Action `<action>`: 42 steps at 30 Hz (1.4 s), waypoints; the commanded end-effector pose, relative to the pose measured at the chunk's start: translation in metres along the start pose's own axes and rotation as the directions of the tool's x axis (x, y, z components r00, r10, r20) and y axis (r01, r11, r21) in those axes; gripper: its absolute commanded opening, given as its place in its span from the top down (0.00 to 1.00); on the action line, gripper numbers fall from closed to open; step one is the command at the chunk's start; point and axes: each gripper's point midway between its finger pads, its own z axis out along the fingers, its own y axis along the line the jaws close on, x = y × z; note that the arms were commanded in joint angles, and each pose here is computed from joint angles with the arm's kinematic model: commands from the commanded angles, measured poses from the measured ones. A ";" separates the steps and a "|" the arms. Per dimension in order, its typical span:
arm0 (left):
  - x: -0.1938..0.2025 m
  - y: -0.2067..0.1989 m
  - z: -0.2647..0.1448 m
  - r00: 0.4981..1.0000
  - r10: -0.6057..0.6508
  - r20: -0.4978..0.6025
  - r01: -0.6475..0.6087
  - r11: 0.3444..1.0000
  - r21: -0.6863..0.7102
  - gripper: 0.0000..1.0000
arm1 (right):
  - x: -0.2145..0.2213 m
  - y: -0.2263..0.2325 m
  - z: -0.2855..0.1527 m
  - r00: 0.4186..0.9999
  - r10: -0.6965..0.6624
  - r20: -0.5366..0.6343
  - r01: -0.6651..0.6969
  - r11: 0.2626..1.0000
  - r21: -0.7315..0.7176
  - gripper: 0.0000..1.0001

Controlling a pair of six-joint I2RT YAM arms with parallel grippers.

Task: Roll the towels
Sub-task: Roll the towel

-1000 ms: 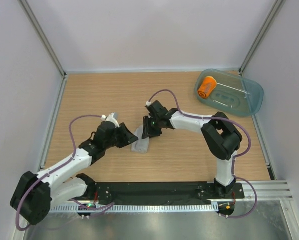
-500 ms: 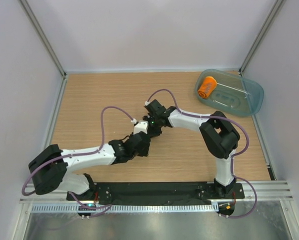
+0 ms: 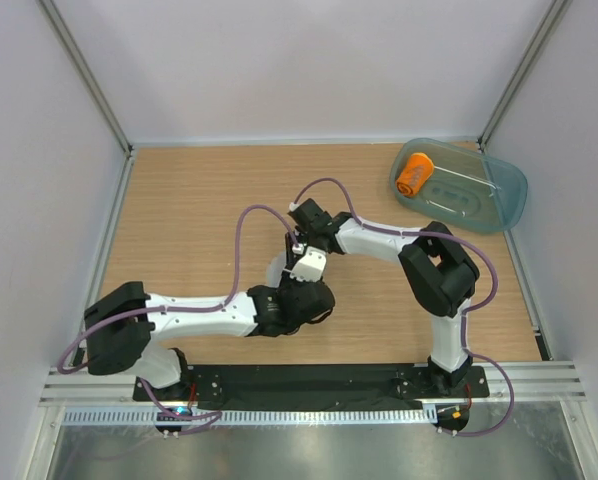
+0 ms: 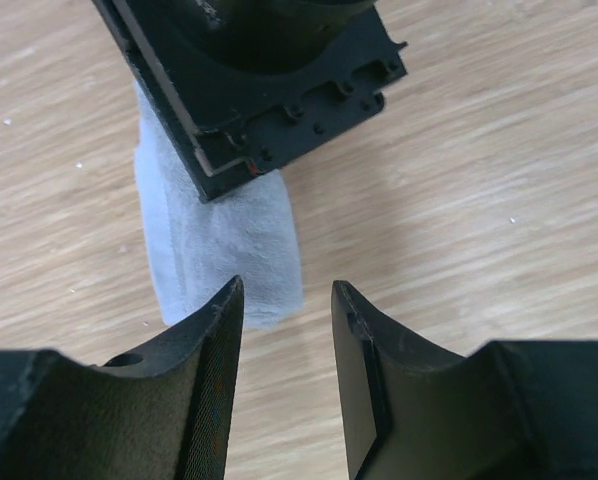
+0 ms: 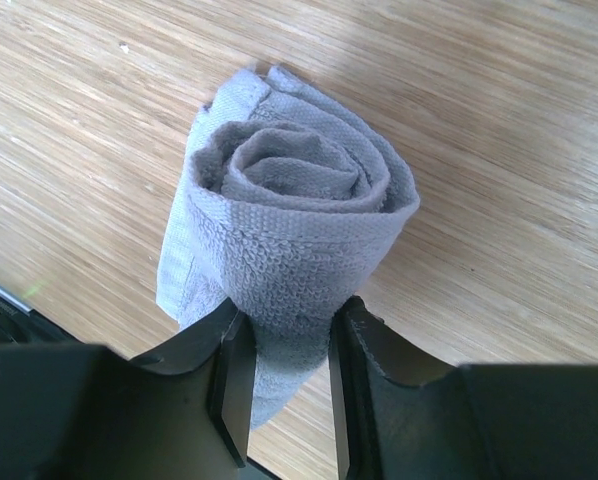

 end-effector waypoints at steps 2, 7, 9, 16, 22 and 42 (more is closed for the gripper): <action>-0.003 0.015 0.009 0.998 0.066 0.022 -0.062 0.989 -0.133 0.57 | 0.025 -0.019 0.007 0.996 -0.015 -0.087 0.023 0.995 0.092 0.64; 0.017 0.019 0.024 0.996 0.082 -0.019 -0.085 0.979 -0.187 0.55 | 0.027 -0.020 0.005 0.995 -0.021 -0.095 0.030 0.995 0.093 0.64; 0.028 0.018 0.030 0.995 0.091 -0.042 -0.097 0.978 -0.187 0.54 | 0.028 -0.020 0.004 0.995 -0.023 -0.101 0.032 0.995 0.091 0.64; 0.049 0.016 0.042 0.993 0.087 -0.083 -0.101 0.977 -0.190 0.57 | 0.027 -0.019 0.003 0.994 -0.020 -0.107 0.031 0.995 0.098 0.63; 0.059 0.025 0.044 0.994 0.023 -0.107 -0.042 0.984 -0.174 0.77 | 0.033 -0.020 0.006 0.991 -0.020 -0.133 0.032 0.996 0.089 0.60; 0.064 0.027 0.028 0.919 -0.314 -0.236 0.344 0.934 0.095 0.90 | -0.062 -0.056 -0.048 0.995 0.081 0.051 -0.086 0.992 0.089 0.15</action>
